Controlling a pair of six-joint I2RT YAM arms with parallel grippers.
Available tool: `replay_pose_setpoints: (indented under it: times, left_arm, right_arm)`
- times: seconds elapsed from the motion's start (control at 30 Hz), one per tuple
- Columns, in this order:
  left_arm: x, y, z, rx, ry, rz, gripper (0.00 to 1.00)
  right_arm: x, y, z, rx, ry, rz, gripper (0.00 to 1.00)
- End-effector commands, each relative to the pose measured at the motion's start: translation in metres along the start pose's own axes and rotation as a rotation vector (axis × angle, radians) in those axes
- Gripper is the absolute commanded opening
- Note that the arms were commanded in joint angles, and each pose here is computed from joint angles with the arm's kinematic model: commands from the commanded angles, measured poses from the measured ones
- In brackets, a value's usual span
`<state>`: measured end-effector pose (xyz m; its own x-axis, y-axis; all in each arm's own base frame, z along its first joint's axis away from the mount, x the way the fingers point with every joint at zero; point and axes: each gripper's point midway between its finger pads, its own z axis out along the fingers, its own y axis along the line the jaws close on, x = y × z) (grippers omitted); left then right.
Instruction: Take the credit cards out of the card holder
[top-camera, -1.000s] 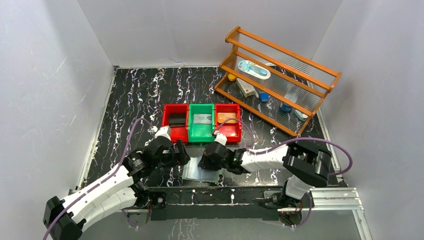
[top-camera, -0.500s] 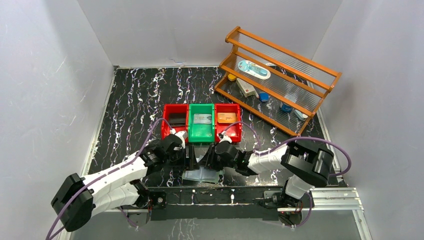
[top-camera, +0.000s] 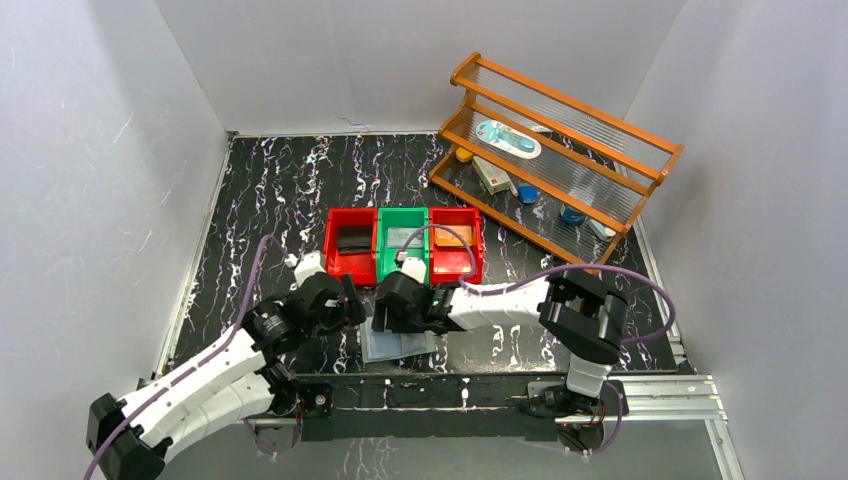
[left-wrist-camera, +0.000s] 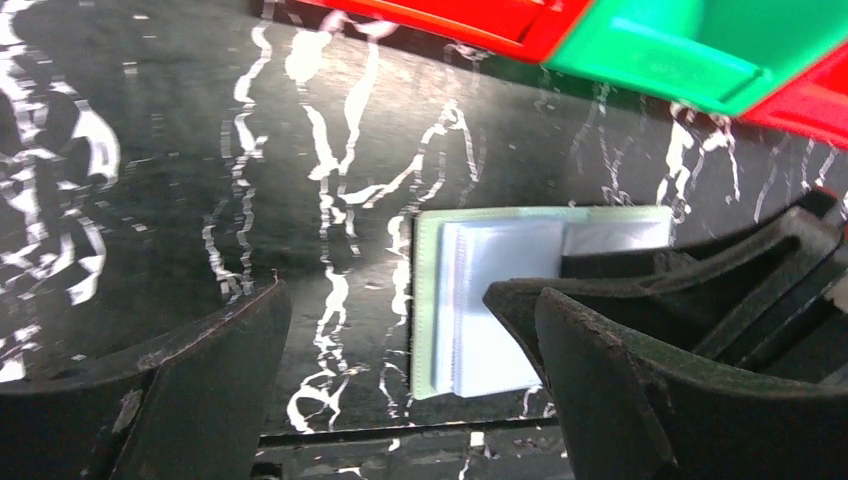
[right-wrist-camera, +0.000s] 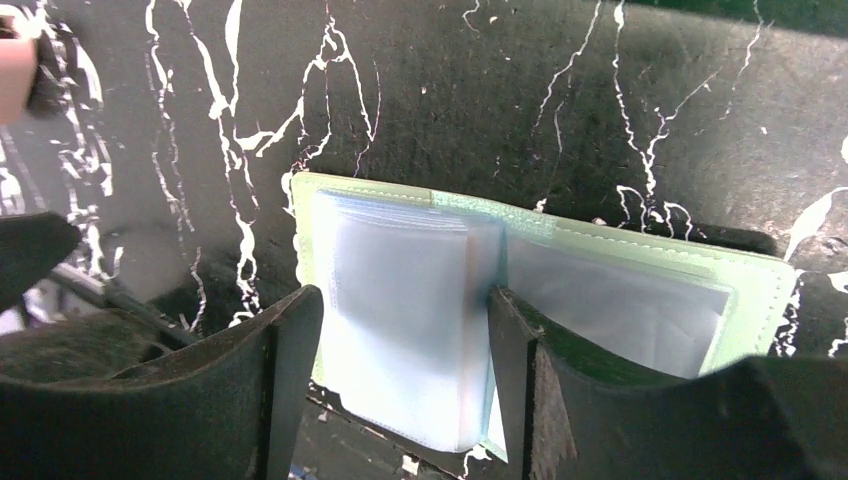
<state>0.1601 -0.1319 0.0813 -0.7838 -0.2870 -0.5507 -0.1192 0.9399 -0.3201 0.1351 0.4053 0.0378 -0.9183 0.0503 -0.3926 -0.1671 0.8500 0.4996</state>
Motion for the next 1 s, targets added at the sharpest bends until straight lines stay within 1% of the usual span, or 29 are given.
replay_pose_setpoints:
  times: [0.0, 0.17, 0.3, 0.53, 0.67, 0.83, 0.97]
  left_arm:
    - [-0.019, 0.035, -0.016, -0.153, -0.111, -0.065, 0.92]
    - [-0.027, 0.042, -0.026, -0.153, -0.174, -0.136, 0.92]
    - [-0.03, 0.047, -0.031, -0.159, -0.204, -0.177, 0.92]
    - [-0.032, 0.048, -0.031, -0.161, -0.213, -0.186, 0.92]
    - [-0.031, 0.048, -0.031, -0.161, -0.209, -0.185, 0.92]
    - [-0.03, 0.045, -0.03, -0.149, -0.203, -0.173, 0.92]
    - [-0.03, 0.04, -0.028, -0.125, -0.192, -0.153, 0.92]
  right_arm:
    - [0.018, -0.056, 0.005, 0.305, 0.03, -0.153, 0.72]
    - [0.022, -0.058, 0.01, 0.374, 0.031, -0.222, 0.74]
    - [0.026, -0.057, 0.013, 0.386, 0.037, -0.251, 0.75]
    - [0.026, -0.062, 0.015, 0.459, 0.035, -0.293, 0.75]
    - [0.028, -0.064, 0.016, 0.462, 0.04, -0.294, 0.71]
    - [0.031, -0.063, 0.017, 0.442, 0.045, -0.281, 0.6]
    - [0.035, -0.06, 0.018, 0.377, 0.056, -0.254, 0.53]
